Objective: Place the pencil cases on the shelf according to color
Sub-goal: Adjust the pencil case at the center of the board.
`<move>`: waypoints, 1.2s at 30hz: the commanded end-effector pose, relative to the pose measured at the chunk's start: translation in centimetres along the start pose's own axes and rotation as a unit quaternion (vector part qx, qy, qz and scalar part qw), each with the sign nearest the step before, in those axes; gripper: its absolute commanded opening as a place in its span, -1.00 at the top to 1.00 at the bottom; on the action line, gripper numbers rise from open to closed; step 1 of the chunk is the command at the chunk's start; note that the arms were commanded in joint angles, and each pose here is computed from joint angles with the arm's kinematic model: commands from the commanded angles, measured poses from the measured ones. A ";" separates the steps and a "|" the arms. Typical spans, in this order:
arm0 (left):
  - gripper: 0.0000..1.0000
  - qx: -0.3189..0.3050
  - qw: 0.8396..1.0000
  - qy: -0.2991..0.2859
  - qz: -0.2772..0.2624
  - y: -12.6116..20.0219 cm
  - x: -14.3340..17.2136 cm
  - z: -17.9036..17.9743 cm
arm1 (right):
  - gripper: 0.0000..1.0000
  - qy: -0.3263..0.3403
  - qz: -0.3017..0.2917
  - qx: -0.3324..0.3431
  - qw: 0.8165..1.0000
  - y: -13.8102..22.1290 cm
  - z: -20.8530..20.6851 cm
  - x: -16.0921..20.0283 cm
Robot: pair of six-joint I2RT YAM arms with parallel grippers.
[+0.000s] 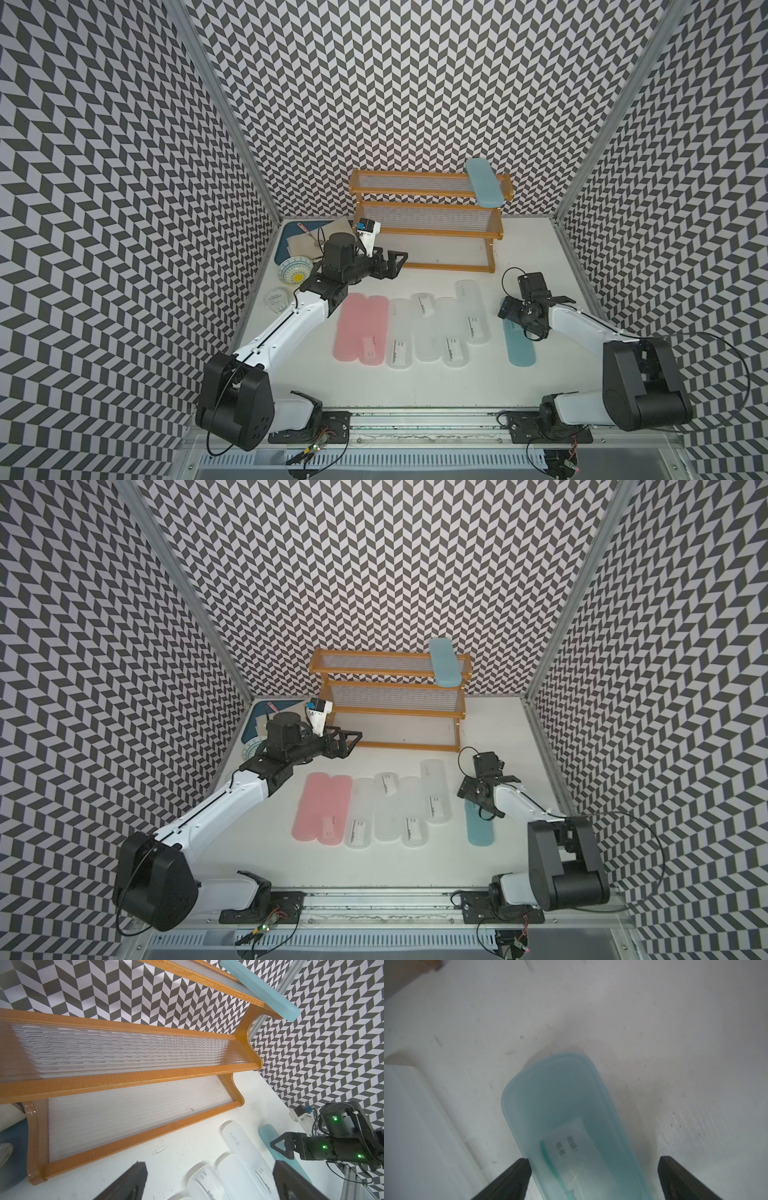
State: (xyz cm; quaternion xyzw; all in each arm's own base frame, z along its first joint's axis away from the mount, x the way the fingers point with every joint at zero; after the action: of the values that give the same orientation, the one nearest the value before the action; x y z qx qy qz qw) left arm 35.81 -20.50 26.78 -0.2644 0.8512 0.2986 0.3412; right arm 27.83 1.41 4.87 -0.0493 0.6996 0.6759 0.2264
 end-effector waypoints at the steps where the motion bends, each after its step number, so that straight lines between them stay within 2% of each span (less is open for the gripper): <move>1: -0.99 0.006 1.000 -0.007 -0.003 0.0 -0.3 -0.5 | -0.99 -0.001 0.024 -0.008 1.000 -0.2 0.4 2.2; 13: -0.99 0.004 1.000 -0.009 -0.004 0.0 -0.4 -0.4 | -0.99 0.010 0.058 -0.021 0.998 -3.2 1.6 3.2; 26: -0.99 0.001 1.000 -0.008 -0.002 -0.2 -0.3 -0.2 | -0.85 0.030 0.026 0.005 0.999 -4.8 2.5 -3.5; 31: -0.99 -0.001 1.000 -0.010 -0.001 -0.2 -0.3 -0.2 | -0.90 0.036 0.013 0.009 0.999 -3.6 2.5 -5.3; 36: -1.00 0.002 1.000 -0.009 -0.002 -0.1 -0.4 -0.4 | -0.99 0.024 -0.004 0.015 1.000 -0.5 1.5 -3.8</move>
State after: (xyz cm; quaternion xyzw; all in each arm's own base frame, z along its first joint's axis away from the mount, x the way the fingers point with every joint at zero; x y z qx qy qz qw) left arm 35.91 -20.51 26.44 -0.2631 0.8516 0.3022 0.3380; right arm 33.78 1.98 4.49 -0.0692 0.7152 0.6636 0.2081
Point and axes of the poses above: each gripper's point midway between its finger pads, its own y axis back along the fingers, its own z axis along the line the jaws close on, x = y × z, the point moved 2 cm from there along y, back along the fingers, and after that the axes turned 14 degrees about y, right-handed, at the moved point
